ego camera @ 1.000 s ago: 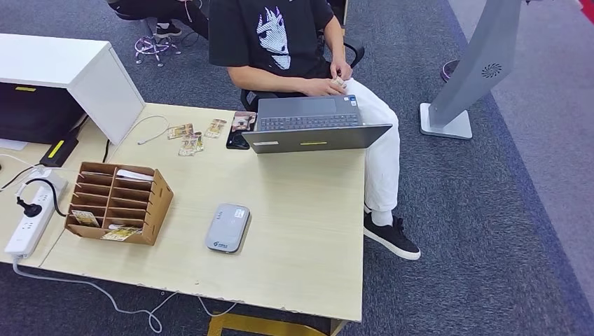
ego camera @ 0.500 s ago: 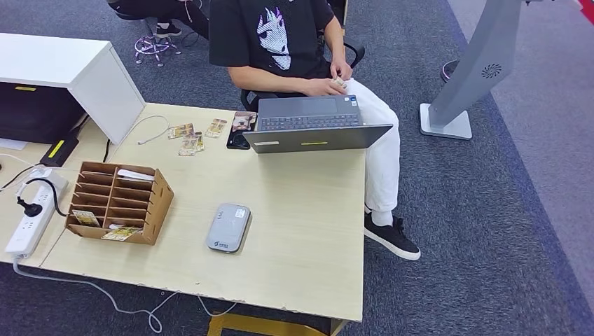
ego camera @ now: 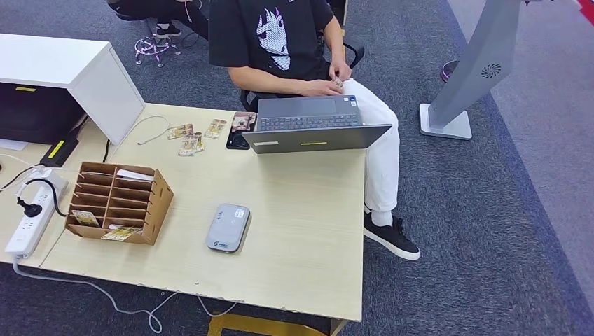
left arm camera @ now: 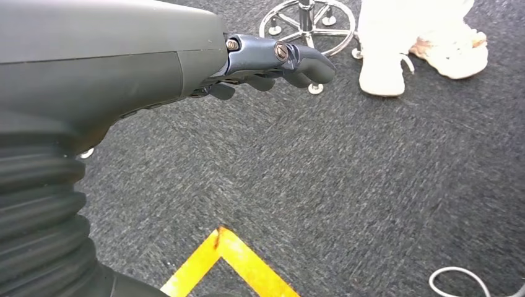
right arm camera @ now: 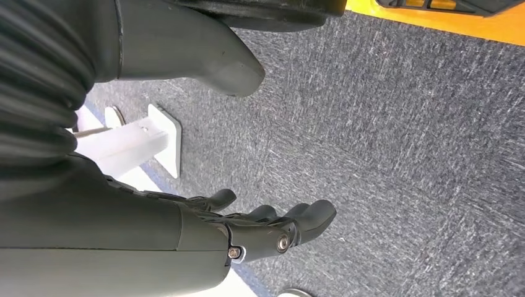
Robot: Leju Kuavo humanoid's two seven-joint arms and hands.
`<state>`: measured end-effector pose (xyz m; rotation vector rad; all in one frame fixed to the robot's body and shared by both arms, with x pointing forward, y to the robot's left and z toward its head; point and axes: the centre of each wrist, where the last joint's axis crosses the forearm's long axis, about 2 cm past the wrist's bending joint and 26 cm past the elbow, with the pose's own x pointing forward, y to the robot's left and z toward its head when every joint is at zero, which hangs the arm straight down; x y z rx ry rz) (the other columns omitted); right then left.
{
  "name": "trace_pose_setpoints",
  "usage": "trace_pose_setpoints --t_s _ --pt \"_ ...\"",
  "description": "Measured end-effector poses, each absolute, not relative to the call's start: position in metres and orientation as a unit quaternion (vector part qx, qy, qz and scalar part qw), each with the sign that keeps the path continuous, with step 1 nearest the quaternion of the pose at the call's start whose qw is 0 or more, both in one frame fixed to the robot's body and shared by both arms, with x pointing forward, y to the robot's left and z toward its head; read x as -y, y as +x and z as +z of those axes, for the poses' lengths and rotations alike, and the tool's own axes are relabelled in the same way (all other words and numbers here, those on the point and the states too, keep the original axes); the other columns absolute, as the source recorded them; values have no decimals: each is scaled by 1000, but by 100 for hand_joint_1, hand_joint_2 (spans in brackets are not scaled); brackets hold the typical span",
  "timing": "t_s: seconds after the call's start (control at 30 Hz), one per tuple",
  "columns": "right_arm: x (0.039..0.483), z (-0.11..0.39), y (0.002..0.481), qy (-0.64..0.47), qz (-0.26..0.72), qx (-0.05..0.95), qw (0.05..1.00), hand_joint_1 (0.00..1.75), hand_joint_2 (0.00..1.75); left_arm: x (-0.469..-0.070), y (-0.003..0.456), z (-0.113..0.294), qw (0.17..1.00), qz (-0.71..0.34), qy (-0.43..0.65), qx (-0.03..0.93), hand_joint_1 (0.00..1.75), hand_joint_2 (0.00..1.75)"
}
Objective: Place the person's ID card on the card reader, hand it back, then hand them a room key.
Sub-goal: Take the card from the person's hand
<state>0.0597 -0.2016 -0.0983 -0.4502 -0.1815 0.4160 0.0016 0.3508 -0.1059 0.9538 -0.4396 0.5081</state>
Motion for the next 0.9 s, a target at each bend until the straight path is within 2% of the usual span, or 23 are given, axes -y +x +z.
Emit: trace_pose_setpoints --t_s 0.57,0.9 --pt "202 -99 58 -217 207 111 947 0 175 -372 -4 -103 829 225 467 211 0 175" --pt "202 -99 58 -217 208 111 947 0 175 -366 1 -104 837 210 456 216 0 175"
